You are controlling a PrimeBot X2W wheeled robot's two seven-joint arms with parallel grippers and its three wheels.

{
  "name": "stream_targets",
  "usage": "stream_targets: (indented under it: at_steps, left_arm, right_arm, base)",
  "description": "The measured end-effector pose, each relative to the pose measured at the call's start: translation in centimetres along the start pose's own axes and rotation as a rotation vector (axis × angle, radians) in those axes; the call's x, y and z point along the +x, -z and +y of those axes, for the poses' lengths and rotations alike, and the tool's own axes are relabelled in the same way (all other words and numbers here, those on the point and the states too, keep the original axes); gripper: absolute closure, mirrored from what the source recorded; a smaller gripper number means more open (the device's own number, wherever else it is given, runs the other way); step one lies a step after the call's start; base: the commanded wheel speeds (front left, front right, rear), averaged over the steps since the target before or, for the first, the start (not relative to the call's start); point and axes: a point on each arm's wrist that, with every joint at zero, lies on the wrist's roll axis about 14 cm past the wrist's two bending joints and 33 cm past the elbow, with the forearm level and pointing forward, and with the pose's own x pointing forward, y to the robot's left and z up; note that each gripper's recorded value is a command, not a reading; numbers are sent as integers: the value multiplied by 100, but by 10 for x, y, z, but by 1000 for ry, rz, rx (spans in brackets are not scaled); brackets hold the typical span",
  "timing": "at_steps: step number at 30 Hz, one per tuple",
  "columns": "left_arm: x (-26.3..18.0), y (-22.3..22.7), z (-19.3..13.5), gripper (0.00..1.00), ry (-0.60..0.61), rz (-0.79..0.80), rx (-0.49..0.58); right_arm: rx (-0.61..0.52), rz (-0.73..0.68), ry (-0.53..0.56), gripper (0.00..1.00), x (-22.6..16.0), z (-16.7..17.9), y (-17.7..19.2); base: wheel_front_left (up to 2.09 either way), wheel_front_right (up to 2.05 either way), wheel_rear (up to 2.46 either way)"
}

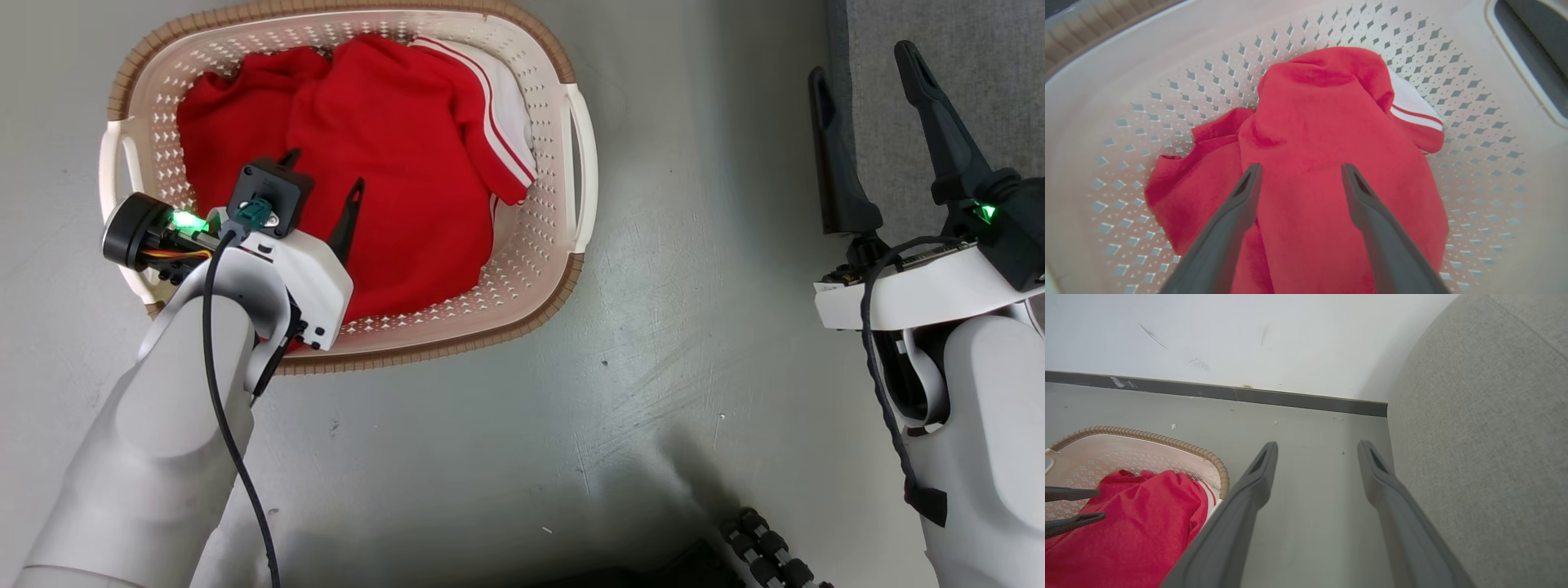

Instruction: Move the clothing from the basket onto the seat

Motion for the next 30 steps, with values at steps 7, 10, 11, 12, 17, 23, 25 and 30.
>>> stream_targets:
  at_steps: [7,10,11,12,17,23,25,30]
  left_arm:
    - [12,6,-1,0,7,19,-12]
    - [16,7,-1,0,8,19,-15]
    - [17,8,-1,0,9,21,-16]
    - [18,10,0,0,9,24,-18]
    - [25,13,5,0,2,30,-25]
    - [33,13,9,0,-1,26,-26]
    - [35,14,11,0,-1,28,-25]
    - [38,22,11,0,2,43,-28]
  right_arm:
    - [9,18,5,0,-2,-2,8]
    - [10,27,3,0,-2,-1,12]
    - [10,30,2,0,-2,-1,13]
    - [10,33,2,0,-3,-1,14]
    - [12,47,6,0,-3,-3,21]
    - [18,63,11,0,-4,-4,29]
    - [18,69,11,0,-4,-4,31]
    - [24,78,14,0,-5,-4,35]
  base:
    - [0,0,0]
    - [0,0,0]
    - [0,0,0]
    - [0,0,0]
    - [0,0,0]
    - [0,0,0]
    - [0,0,0]
    - [0,0,0]
